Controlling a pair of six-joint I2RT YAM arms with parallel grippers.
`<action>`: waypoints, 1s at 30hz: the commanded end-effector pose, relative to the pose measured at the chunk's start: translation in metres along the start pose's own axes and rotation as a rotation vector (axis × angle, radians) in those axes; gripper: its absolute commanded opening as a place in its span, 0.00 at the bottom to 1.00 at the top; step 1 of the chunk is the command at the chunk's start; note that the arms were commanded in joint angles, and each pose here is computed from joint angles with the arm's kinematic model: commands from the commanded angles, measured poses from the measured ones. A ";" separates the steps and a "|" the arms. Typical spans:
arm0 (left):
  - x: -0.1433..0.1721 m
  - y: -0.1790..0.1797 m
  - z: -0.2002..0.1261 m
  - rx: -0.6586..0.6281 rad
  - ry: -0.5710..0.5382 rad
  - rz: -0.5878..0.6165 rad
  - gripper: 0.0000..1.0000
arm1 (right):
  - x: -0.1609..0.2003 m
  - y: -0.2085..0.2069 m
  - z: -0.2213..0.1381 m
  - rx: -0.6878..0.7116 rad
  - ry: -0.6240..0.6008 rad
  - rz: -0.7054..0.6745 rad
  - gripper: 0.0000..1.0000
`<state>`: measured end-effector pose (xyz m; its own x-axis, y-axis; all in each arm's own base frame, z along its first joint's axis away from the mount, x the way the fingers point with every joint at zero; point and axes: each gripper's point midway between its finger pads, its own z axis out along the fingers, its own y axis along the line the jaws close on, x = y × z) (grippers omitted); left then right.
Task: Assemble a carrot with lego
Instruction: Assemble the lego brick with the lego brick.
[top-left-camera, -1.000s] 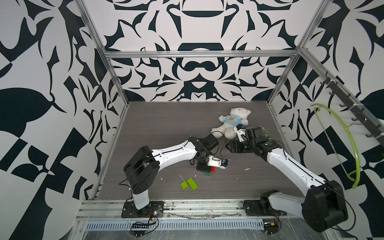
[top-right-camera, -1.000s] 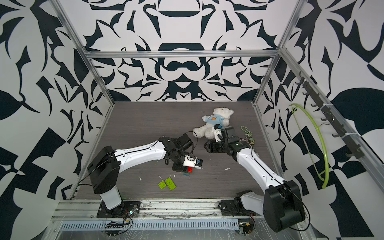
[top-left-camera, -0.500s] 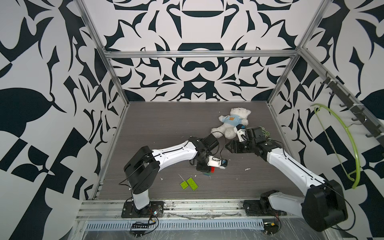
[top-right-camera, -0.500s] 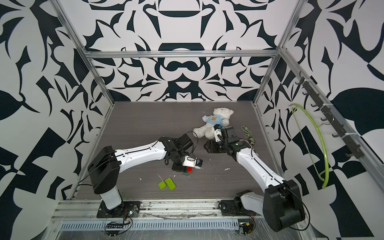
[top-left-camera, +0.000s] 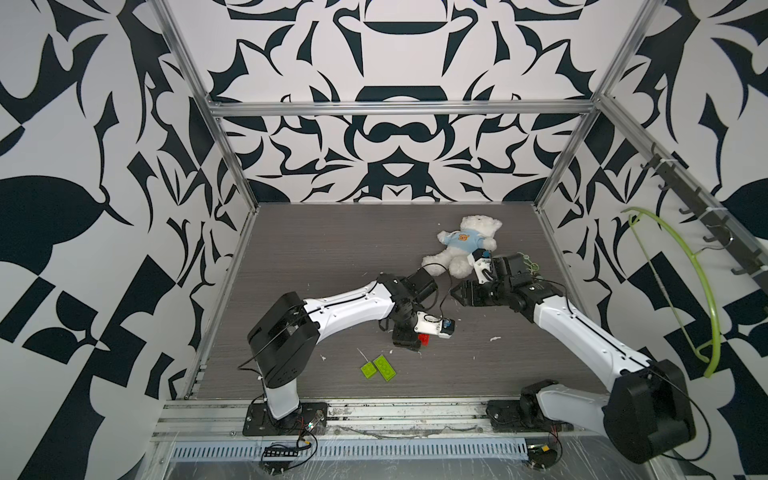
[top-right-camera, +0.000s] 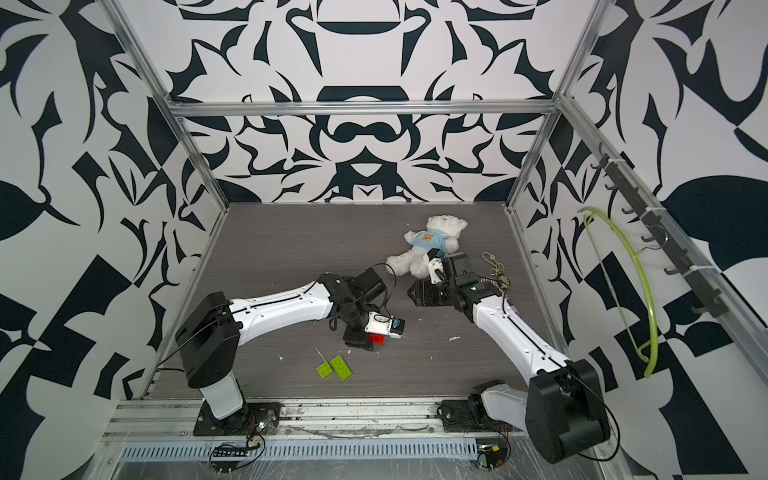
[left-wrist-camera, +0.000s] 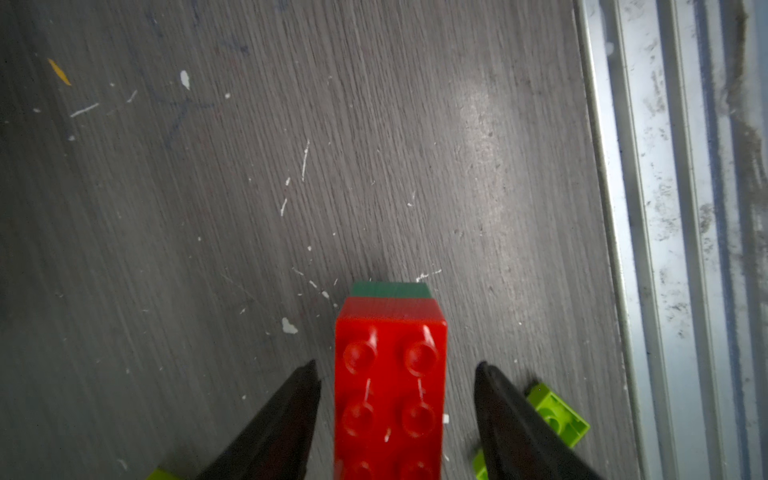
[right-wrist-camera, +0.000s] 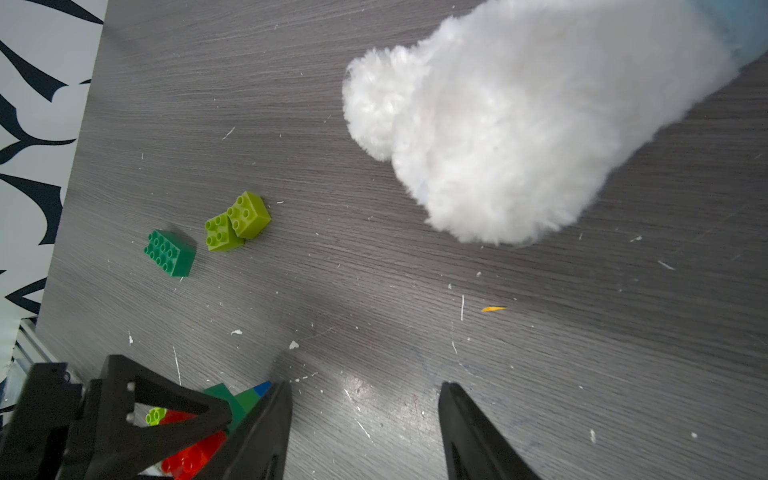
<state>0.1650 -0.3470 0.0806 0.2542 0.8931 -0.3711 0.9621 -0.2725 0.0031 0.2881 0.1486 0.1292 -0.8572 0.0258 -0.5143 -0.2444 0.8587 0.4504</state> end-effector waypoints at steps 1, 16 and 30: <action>-0.015 -0.001 -0.019 -0.002 -0.065 -0.003 0.68 | -0.006 0.003 -0.003 -0.013 -0.024 -0.012 0.61; -0.009 -0.004 -0.021 0.008 -0.029 -0.010 0.57 | -0.004 0.002 -0.002 -0.013 -0.019 -0.012 0.61; 0.011 -0.009 -0.001 0.049 0.036 -0.035 0.38 | -0.004 0.003 -0.002 -0.016 -0.020 -0.012 0.61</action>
<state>0.1644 -0.3448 0.0872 0.2371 0.8988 -0.3687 0.9655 -0.2602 -0.0135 0.2881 0.1487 0.1292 -0.8573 0.0257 -0.5142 -0.2446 0.8585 0.4507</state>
